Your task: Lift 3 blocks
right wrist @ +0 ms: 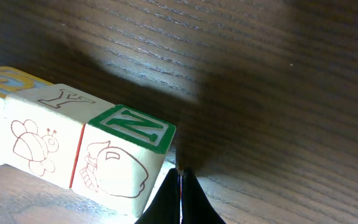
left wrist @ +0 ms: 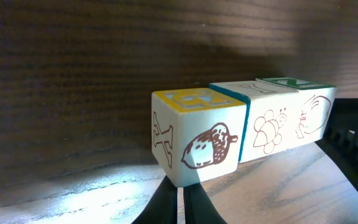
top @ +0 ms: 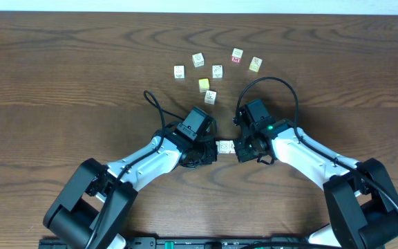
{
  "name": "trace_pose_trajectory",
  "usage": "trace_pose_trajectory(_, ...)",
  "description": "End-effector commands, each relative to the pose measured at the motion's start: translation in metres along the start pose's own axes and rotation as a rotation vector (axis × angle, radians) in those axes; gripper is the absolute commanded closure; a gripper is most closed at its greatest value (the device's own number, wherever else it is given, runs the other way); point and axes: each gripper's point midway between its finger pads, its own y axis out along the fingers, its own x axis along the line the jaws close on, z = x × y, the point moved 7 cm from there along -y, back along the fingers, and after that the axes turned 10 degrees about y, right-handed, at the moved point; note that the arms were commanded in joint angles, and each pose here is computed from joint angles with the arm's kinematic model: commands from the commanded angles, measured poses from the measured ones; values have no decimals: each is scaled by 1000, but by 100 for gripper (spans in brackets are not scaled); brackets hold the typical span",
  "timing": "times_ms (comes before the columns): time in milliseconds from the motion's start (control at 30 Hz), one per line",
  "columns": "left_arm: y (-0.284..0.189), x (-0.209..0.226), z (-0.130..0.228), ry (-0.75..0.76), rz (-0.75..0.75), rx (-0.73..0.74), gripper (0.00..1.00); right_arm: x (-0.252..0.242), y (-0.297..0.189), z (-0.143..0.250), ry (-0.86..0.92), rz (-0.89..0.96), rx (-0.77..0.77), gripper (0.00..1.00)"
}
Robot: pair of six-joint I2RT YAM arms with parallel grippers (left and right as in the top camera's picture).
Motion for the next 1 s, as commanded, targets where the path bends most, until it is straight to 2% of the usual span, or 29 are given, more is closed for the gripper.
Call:
trace_pose_trajectory(0,2,3,-2,12,-21,-6,93,-2,-1,-1,-8,7,-4,99)
trace_pose_trajectory(967,5,-8,2,46,-4,-11,93,-2,-1,-1,-8,7,-5,99)
